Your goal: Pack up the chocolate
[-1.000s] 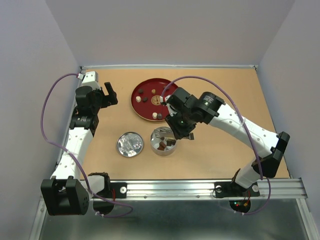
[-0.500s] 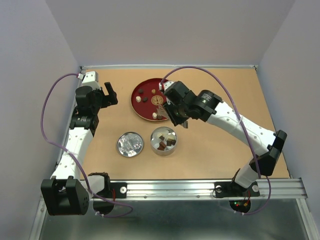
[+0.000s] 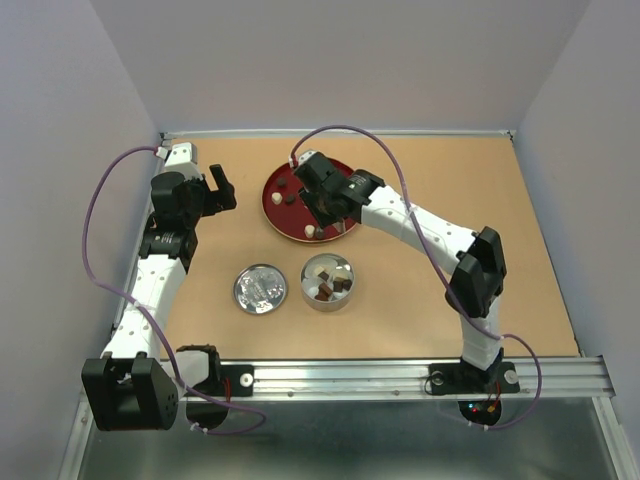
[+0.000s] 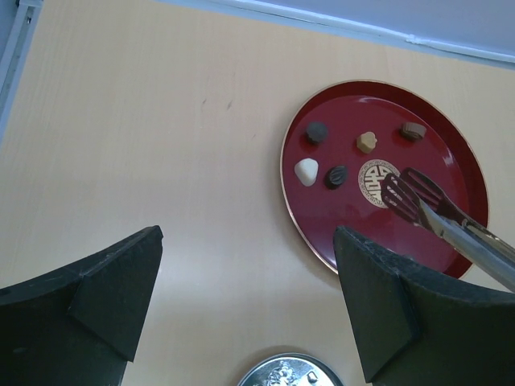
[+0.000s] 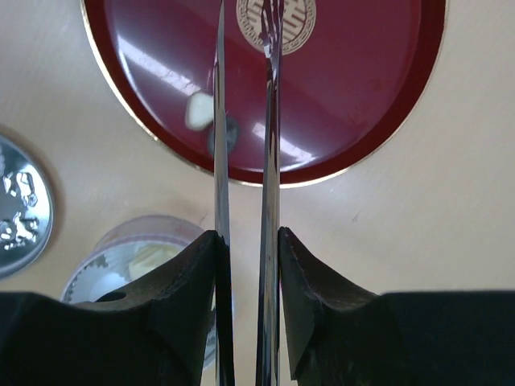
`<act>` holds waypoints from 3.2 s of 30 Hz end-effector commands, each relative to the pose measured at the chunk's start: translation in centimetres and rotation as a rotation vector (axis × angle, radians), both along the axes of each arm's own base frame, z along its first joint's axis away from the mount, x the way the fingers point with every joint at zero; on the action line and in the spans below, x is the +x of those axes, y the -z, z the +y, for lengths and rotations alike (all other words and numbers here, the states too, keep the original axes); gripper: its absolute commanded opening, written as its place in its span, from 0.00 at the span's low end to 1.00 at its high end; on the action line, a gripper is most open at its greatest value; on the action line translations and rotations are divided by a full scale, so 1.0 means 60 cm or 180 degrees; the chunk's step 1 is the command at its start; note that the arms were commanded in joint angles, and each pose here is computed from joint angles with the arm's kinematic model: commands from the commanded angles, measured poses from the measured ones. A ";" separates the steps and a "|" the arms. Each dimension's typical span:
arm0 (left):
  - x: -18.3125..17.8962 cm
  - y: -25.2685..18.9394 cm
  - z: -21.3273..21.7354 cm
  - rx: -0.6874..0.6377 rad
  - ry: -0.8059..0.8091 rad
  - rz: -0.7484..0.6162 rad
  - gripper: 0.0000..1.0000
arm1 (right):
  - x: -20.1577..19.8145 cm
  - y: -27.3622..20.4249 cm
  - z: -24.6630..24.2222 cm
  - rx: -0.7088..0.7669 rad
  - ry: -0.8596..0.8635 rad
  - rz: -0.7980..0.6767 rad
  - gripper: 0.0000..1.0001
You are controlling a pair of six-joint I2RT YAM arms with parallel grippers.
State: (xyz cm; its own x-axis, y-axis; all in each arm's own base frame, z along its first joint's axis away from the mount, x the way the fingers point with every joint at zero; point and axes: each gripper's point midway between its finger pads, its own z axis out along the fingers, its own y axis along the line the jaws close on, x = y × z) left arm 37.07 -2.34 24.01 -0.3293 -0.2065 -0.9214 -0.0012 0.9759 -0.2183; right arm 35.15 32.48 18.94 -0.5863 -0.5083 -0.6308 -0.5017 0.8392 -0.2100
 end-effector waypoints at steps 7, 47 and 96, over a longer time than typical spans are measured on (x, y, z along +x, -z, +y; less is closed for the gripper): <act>0.005 -0.031 -0.004 -0.0020 0.0048 -0.0186 0.99 | 0.116 -0.048 0.022 0.0207 0.0216 -0.0572 0.43; 0.010 -0.025 -0.002 -0.0001 0.0034 -0.0148 0.99 | 0.178 0.050 0.028 0.0127 0.0190 -0.0374 0.33; 0.010 -0.017 -0.002 -0.0005 0.0032 -0.0109 0.99 | -0.283 -0.124 -0.154 0.0429 -0.0185 0.1071 0.26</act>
